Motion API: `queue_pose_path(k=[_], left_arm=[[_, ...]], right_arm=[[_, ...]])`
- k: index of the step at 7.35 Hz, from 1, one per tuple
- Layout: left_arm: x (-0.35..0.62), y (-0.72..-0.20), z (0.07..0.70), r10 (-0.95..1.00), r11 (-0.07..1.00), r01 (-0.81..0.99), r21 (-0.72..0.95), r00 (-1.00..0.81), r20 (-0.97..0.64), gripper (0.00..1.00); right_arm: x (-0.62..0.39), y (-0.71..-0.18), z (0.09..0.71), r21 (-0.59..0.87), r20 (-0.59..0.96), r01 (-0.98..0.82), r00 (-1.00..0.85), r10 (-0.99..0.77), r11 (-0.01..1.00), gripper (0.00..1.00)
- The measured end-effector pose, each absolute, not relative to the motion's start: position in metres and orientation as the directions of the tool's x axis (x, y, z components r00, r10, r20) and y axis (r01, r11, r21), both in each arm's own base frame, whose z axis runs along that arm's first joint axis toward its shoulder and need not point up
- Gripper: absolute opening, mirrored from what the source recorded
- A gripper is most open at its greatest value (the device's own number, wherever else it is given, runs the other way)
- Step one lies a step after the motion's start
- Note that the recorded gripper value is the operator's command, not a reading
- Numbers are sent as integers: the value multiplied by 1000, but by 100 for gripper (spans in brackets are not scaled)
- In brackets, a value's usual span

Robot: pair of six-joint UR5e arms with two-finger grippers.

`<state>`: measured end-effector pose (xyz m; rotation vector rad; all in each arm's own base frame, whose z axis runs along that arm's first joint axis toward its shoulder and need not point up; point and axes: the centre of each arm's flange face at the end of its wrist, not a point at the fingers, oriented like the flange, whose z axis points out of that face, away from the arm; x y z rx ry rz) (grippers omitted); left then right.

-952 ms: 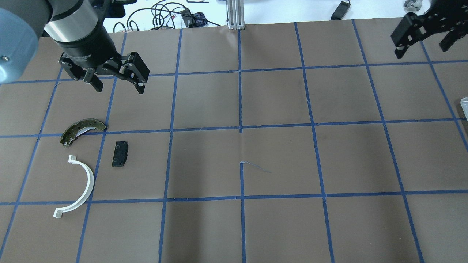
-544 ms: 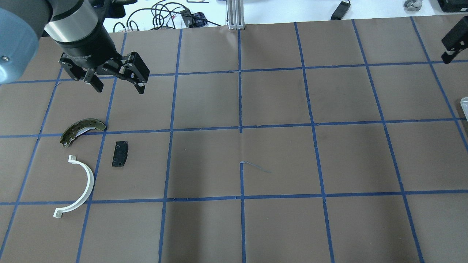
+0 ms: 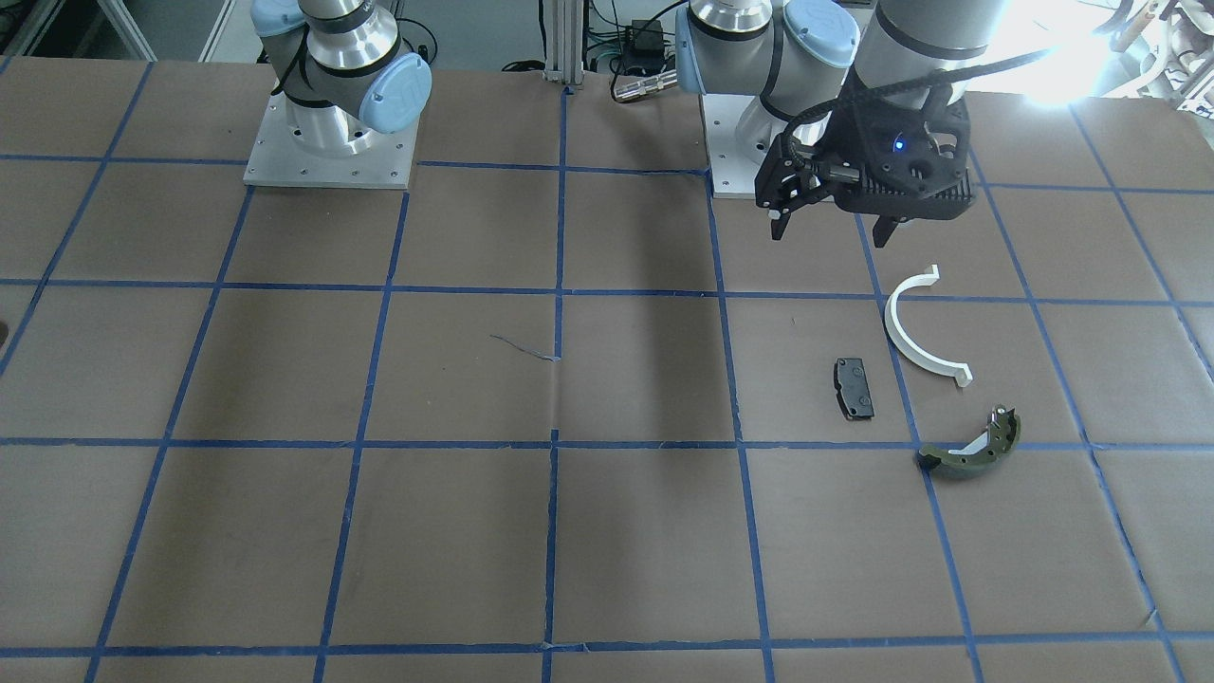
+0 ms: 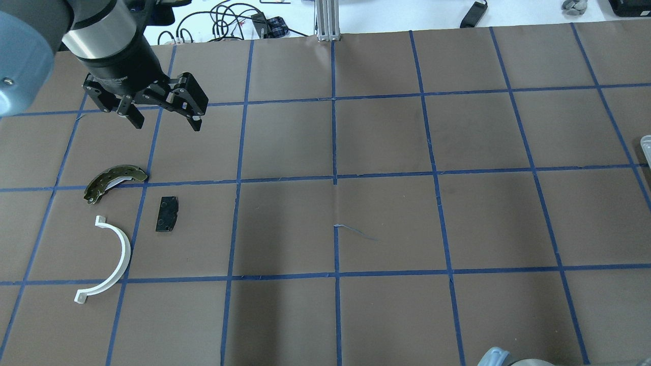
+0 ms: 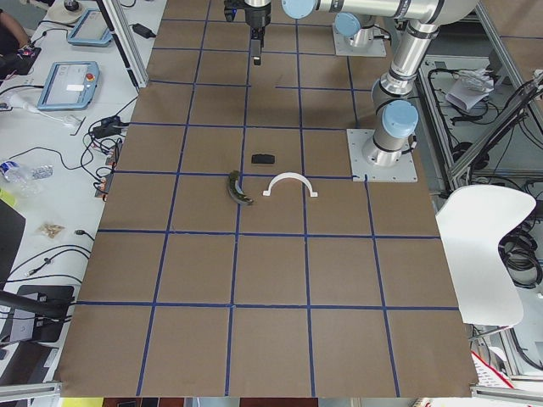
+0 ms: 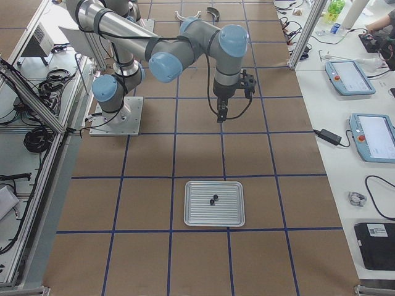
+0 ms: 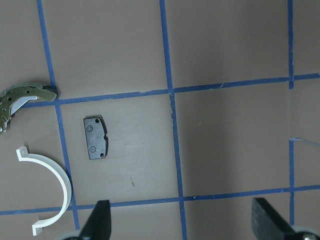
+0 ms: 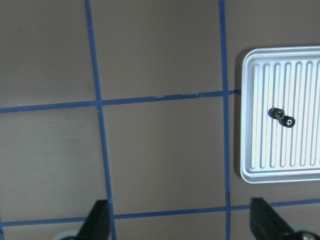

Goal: Place bearing gear from tray to pile

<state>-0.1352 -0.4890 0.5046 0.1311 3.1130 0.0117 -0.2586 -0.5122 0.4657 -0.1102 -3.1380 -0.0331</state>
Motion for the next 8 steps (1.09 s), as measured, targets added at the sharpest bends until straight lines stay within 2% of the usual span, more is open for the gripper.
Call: queue_pose_path(k=[4,8], left_arm=[[-135,-488,505,85,996,85,8,-996,-29,100],[-135,-487,504,85,996,85,10,-996,-30,100]], right_arm=[[-407,-511,351,13,3,-51,-999,-51,999,100],[-463,-522,247,-3,18,-230,-973,-230,973,100]])
